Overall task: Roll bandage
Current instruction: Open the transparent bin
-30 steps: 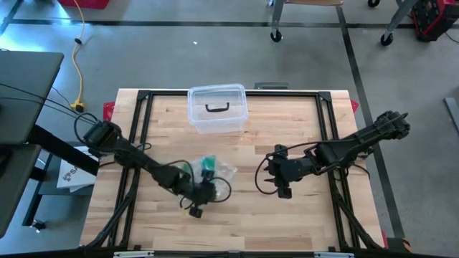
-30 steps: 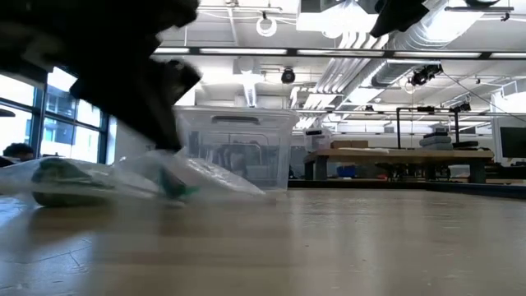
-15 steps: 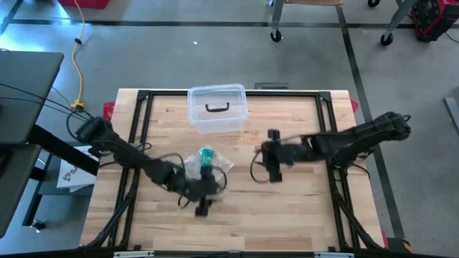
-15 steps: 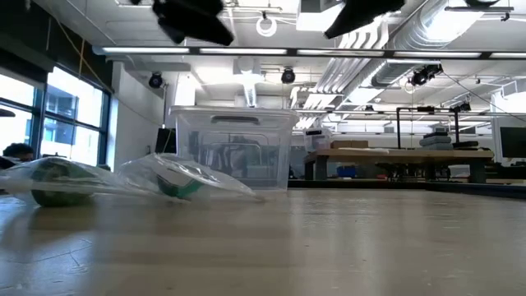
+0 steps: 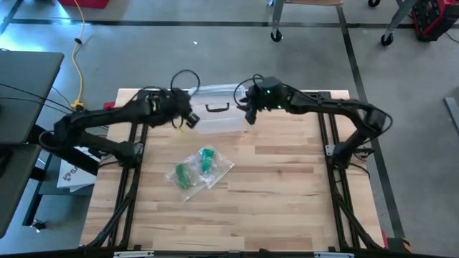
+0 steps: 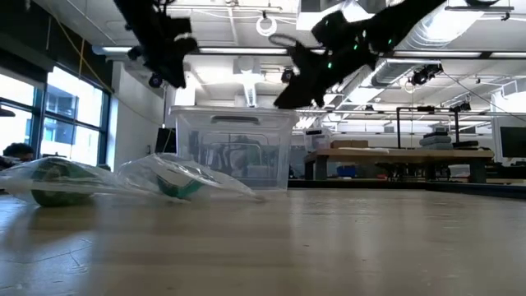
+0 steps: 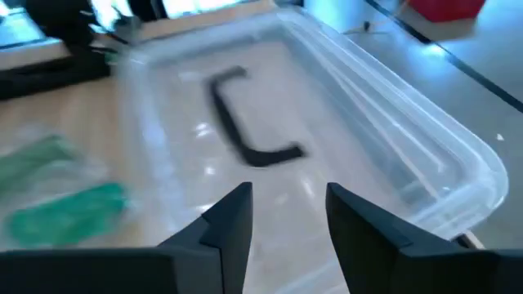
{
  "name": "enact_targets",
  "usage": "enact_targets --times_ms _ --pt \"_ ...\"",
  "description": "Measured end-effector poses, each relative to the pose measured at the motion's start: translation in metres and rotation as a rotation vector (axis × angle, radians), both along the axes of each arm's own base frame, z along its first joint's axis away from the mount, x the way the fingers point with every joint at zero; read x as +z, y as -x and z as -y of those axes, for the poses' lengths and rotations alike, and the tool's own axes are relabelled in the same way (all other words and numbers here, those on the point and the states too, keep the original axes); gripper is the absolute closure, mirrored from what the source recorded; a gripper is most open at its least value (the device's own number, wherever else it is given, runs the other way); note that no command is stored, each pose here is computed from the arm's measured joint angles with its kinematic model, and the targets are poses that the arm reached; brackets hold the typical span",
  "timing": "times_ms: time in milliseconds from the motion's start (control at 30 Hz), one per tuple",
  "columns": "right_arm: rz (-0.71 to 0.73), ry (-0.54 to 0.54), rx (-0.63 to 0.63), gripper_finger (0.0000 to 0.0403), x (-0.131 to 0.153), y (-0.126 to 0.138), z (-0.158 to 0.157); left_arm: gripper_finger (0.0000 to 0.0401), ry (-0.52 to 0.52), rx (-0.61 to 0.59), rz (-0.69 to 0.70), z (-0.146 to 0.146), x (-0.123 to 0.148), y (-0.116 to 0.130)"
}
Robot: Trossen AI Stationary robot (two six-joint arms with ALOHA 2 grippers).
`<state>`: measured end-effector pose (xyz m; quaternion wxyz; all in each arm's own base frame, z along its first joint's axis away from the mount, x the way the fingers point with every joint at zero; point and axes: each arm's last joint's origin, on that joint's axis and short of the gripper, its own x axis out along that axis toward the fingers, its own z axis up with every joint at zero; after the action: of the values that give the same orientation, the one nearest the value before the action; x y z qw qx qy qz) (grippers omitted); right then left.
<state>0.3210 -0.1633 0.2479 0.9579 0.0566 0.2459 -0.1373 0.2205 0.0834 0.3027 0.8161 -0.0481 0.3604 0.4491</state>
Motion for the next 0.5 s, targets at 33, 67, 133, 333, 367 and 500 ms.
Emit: enact_targets --times_ms 33,67,133,333,367,500 --pt "-0.005 0.001 -0.001 0.0261 -0.006 -0.001 0.006 0.0297 0.024 0.029 -0.021 -0.008 -0.003 0.004" --pt "-0.016 -0.004 0.009 0.0263 -0.011 -0.002 0.01 0.0303 0.044 0.051 -0.036 -0.015 -0.007 0.007" --pt "-0.061 -0.021 0.041 0.0265 -0.015 -0.002 0.013 0.0312 0.075 0.062 -0.059 -0.026 -0.019 0.008" --pt "-0.331 -0.114 0.156 0.0266 0.002 0.007 -0.016 0.0331 0.13 -0.062 0.002 -0.033 -0.053 -0.007" --pt "-0.376 -0.14 0.171 0.0266 0.007 0.01 -0.025 0.0332 0.141 -0.087 0.026 -0.031 -0.055 -0.011" --pt "-0.523 -0.186 0.225 0.0266 0.027 0.024 -0.061 0.0337 0.197 -0.192 0.113 -0.01 -0.057 -0.027"
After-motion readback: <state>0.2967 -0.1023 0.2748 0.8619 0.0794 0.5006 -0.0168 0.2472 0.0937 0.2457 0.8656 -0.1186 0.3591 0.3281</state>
